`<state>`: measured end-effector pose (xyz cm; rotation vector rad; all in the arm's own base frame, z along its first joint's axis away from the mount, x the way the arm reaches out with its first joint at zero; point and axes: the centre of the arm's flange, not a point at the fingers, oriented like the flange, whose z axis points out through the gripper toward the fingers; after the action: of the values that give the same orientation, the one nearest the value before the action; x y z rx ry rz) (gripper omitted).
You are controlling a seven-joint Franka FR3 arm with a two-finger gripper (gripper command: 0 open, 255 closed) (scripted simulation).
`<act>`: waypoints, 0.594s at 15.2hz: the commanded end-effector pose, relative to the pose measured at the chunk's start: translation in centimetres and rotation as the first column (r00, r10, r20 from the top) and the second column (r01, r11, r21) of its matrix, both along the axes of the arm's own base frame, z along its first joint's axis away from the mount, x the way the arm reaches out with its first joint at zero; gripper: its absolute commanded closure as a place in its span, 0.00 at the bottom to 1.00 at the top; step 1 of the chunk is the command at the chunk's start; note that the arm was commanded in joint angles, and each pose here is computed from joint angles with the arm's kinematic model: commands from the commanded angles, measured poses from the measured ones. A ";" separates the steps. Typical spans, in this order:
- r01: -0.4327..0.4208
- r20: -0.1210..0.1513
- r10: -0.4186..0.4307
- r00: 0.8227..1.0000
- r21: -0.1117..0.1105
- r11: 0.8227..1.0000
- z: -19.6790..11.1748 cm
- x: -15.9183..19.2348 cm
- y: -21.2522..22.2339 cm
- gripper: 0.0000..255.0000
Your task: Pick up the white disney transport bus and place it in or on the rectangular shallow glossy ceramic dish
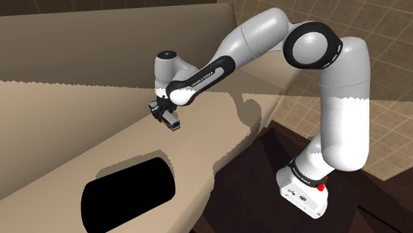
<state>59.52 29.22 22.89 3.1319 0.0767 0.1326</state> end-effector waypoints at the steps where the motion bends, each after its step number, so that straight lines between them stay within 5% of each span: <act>1: 0.000 0.000 0.000 1.000 0.000 1.000 1.1 0.0 0.0 1.00; 9: 0.000 0.000 0.000 1.000 0.000 1.000 5.3 0.0 0.0 1.00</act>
<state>59.57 29.22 27.53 3.1321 0.0769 0.1324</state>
